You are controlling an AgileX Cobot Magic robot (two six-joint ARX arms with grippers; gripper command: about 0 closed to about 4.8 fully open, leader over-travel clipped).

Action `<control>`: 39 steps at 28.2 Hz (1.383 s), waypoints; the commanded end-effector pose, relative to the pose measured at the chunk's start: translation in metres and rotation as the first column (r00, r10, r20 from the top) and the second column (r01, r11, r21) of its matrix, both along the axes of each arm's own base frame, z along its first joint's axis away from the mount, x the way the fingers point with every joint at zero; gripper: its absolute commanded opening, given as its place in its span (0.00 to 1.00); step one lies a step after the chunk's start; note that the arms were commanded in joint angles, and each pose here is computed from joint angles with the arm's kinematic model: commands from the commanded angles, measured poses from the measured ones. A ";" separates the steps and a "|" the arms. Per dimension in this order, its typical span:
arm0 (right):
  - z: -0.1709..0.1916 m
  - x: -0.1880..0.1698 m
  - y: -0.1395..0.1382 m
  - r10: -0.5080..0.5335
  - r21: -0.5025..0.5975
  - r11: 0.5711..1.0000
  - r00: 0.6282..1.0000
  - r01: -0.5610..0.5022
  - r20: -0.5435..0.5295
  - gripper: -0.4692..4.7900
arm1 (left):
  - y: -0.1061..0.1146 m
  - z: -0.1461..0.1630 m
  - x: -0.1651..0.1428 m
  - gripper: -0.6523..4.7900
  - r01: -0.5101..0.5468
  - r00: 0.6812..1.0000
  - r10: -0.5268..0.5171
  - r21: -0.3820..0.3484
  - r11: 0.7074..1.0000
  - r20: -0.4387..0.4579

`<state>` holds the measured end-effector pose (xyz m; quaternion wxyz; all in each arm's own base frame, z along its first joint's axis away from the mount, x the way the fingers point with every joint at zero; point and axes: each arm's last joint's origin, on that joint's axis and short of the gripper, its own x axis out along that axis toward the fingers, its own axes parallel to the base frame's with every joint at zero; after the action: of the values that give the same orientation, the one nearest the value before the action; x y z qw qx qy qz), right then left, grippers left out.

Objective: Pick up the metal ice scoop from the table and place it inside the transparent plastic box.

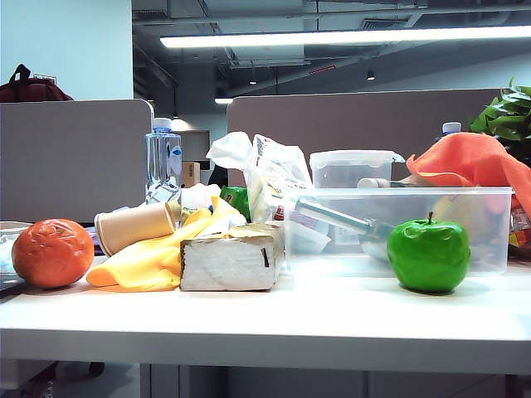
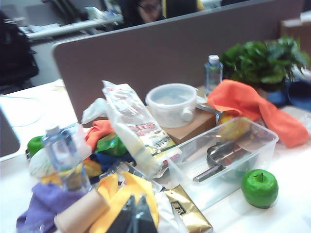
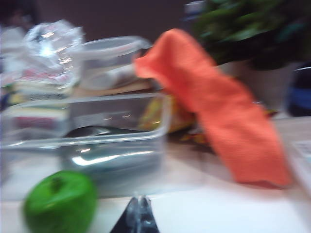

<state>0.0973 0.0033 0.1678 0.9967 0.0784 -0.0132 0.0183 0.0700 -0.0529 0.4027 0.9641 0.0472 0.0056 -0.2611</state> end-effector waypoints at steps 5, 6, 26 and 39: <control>0.001 0.000 -0.009 -0.091 0.000 0.996 0.996 0.091 0.007 0.09 | 0.044 -0.039 -0.048 0.11 -0.083 0.994 0.094 -0.167 0.982 0.057; 0.001 0.000 -0.009 -0.092 0.000 0.996 0.996 0.092 0.007 0.09 | 0.048 -0.044 -0.052 0.11 -0.094 0.993 0.105 -0.173 0.980 0.058; 0.001 0.000 -0.009 -0.088 0.000 0.996 0.996 0.088 0.007 0.09 | 0.064 -0.076 -0.071 0.11 -0.110 0.994 0.106 -0.134 0.985 -0.034; 0.001 0.000 -0.009 -0.088 0.000 0.996 0.996 0.088 0.007 0.09 | 0.065 -0.076 -0.071 0.11 -0.115 0.993 0.116 -0.074 0.991 -0.003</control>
<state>0.0973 -0.0053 0.1671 0.9965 0.0781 -0.0129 -0.0262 -0.0008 0.0115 0.3257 0.9784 -0.0038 0.0043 -0.2066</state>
